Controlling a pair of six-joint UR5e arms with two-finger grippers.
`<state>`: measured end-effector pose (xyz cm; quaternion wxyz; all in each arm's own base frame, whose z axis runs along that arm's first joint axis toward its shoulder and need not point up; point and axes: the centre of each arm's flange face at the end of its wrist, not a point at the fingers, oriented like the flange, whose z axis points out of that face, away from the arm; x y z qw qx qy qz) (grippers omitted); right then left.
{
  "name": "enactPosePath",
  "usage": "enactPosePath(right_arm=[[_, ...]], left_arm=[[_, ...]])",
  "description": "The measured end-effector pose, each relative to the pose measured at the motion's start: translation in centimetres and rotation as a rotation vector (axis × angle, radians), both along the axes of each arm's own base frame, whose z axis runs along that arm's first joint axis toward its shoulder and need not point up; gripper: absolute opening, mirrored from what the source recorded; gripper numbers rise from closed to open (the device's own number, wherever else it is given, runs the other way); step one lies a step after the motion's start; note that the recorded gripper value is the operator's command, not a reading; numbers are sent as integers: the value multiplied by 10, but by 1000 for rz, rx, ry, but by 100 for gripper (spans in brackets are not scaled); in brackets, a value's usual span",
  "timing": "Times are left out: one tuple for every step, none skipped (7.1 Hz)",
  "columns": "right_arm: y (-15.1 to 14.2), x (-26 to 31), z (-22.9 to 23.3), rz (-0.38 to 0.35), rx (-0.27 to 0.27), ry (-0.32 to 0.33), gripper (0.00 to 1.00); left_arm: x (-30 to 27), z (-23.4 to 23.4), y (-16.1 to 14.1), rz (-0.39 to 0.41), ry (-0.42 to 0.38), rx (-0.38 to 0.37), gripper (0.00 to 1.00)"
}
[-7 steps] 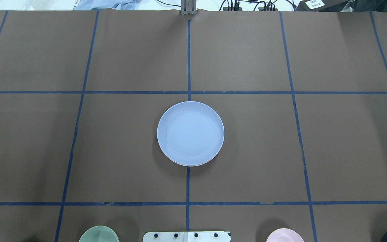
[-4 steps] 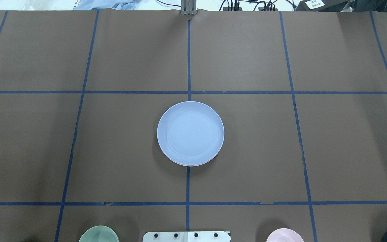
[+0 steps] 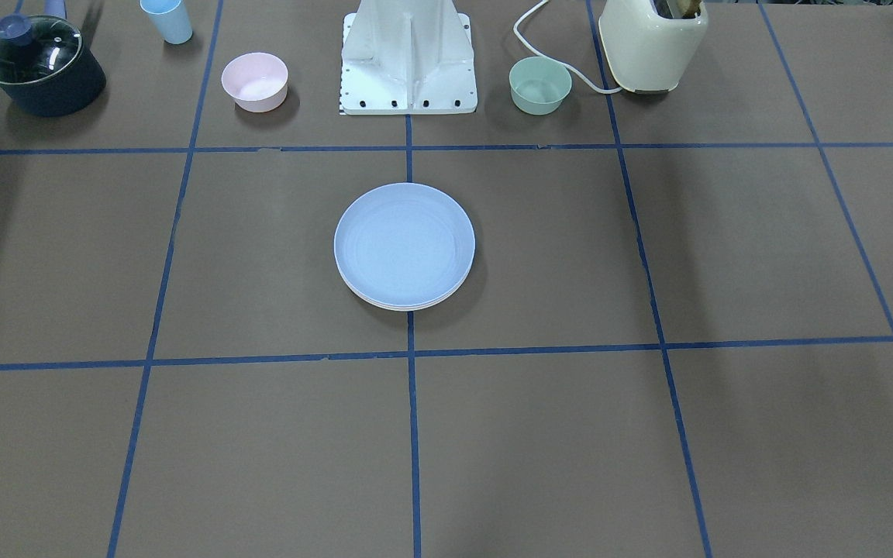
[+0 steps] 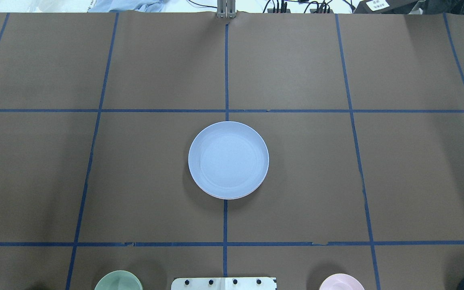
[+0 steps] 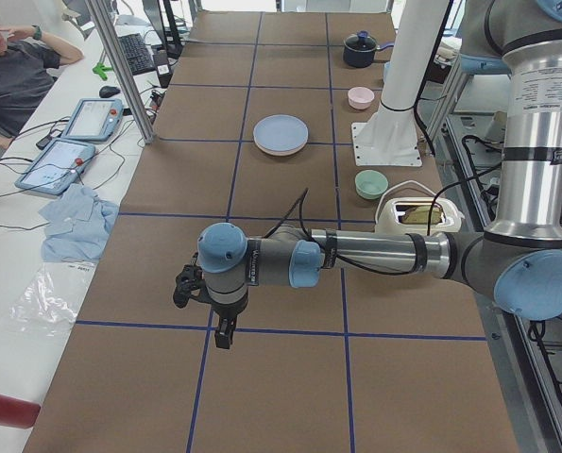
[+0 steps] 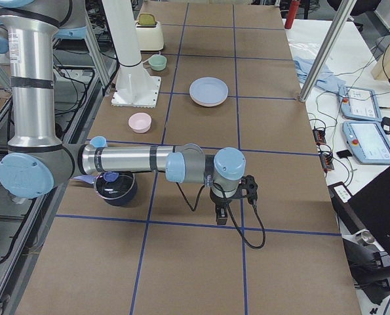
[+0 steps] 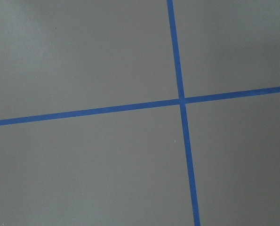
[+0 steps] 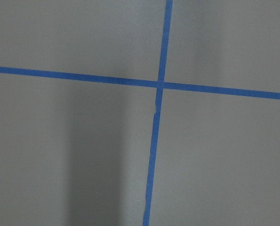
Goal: Stack three plates with pink and blue
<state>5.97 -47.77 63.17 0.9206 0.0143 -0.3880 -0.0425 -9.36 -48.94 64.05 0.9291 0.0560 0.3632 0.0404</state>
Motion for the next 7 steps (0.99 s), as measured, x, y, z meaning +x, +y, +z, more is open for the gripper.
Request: enactPosePath(right_arm=[[0, 0, 1, 0, 0, 0, 100], [1, 0, 1, -1, -1, 0, 100], [1, 0, 1, -1, -1, -2, 100], [1, 0, 1, -1, -1, -4, 100], [2, 0, 1, -1, -2, -6, 100], [2, 0, 2, -2, -4, -7, 100], [2, -1, 2, -2, -5, -7, 100]], left_arm=[[0, 0, 0, 0, 0, 0, 100], [0, 0, 0, 0, 0, 0, 100], [0, 0, 0, 0, 0, -1, 100], [0, 0, 0, 0, 0, -1, 100], [0, 0, 0, 0, 0, -2, 100], [0, 0, 0, 0, 0, -1, 100], [0, 0, 0, 0, 0, -1, 100]])
